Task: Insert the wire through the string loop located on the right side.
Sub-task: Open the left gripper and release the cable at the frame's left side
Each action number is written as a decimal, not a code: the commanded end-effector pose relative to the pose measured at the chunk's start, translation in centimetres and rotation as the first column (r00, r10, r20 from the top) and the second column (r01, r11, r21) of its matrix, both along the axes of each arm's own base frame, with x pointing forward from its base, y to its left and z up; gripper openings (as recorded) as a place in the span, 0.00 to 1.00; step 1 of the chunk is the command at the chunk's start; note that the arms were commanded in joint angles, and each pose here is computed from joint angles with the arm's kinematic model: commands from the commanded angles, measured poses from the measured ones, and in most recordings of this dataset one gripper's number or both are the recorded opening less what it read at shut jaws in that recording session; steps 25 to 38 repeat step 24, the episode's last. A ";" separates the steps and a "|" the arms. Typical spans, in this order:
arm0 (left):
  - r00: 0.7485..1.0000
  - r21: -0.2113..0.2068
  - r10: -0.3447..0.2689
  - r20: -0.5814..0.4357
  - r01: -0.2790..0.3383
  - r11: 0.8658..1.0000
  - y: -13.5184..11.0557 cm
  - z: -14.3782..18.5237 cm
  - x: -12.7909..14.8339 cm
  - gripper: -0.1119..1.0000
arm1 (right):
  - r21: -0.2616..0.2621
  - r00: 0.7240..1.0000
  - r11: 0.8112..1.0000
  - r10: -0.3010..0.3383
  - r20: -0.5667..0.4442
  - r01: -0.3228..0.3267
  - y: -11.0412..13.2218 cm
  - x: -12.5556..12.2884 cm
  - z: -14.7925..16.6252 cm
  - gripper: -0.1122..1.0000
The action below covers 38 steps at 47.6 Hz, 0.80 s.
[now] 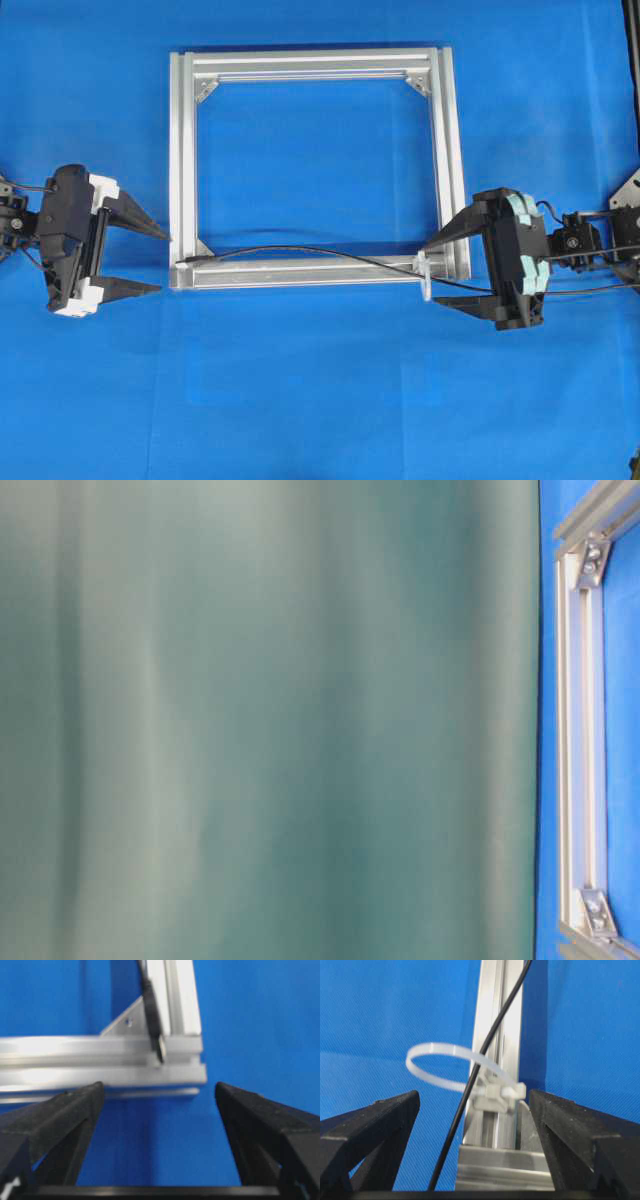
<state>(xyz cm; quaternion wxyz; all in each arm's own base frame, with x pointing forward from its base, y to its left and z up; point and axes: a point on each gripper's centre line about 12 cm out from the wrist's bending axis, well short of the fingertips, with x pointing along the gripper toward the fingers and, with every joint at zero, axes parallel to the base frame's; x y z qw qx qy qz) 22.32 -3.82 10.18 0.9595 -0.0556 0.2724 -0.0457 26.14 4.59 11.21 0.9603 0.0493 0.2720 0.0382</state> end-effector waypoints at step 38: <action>0.994 -0.026 -0.010 0.112 0.013 1.000 -0.2 7.2 0.9 0.89 | 0.030 0.994 1.000 -0.005 0.105 0.002 -0.6 -0.5 6.4 0.93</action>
